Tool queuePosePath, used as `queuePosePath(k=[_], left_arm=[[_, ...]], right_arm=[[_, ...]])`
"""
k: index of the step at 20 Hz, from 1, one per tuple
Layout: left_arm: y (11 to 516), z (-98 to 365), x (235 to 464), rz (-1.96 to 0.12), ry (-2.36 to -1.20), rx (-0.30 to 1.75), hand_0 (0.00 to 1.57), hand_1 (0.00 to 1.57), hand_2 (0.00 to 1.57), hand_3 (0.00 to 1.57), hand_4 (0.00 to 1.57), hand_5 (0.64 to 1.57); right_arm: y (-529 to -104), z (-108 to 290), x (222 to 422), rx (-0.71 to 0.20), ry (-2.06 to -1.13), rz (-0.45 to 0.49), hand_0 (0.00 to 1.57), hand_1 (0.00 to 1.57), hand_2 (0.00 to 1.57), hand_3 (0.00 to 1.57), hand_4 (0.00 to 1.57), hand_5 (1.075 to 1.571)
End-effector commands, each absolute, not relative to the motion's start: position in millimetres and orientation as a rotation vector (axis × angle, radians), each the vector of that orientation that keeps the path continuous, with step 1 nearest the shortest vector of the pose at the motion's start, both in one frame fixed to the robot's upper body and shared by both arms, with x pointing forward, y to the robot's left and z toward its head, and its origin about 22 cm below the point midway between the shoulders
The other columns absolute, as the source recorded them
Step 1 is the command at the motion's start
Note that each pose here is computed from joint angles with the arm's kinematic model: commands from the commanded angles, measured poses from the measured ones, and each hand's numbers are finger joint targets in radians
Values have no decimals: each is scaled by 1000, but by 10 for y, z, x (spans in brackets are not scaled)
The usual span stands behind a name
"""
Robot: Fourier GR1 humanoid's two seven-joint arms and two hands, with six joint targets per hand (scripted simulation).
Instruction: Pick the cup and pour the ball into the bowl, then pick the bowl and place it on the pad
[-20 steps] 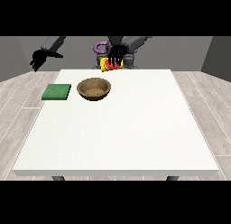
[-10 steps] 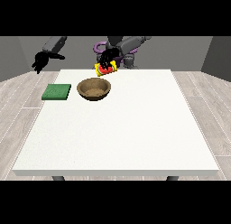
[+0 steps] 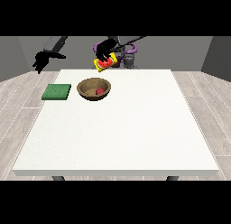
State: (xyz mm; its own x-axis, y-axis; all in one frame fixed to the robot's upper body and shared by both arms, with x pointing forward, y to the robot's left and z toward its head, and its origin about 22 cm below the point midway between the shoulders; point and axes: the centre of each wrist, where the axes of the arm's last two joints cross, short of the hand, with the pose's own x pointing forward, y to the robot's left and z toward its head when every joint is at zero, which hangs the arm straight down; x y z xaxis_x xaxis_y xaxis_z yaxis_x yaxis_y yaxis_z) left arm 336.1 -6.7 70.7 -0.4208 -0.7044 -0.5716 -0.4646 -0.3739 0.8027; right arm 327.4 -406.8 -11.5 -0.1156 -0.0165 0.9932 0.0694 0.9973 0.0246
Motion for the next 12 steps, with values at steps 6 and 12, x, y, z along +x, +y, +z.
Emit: queuePosePath(k=[6,12], left_arm=[[-139,676,3113,-1971,-1639,1604,1499,1499,1571,1571,1209,1457],[249,1075,3410,-1462,-1850,1369,0,0,1571,1571,1273,1452]], right_arm=[[-4346,-258,3001,-71,-1636,-116,0,0,0,262,0,1528],[-4319,-112,3160,-34,-1606,-153,0,0,0,0,482,1561]])
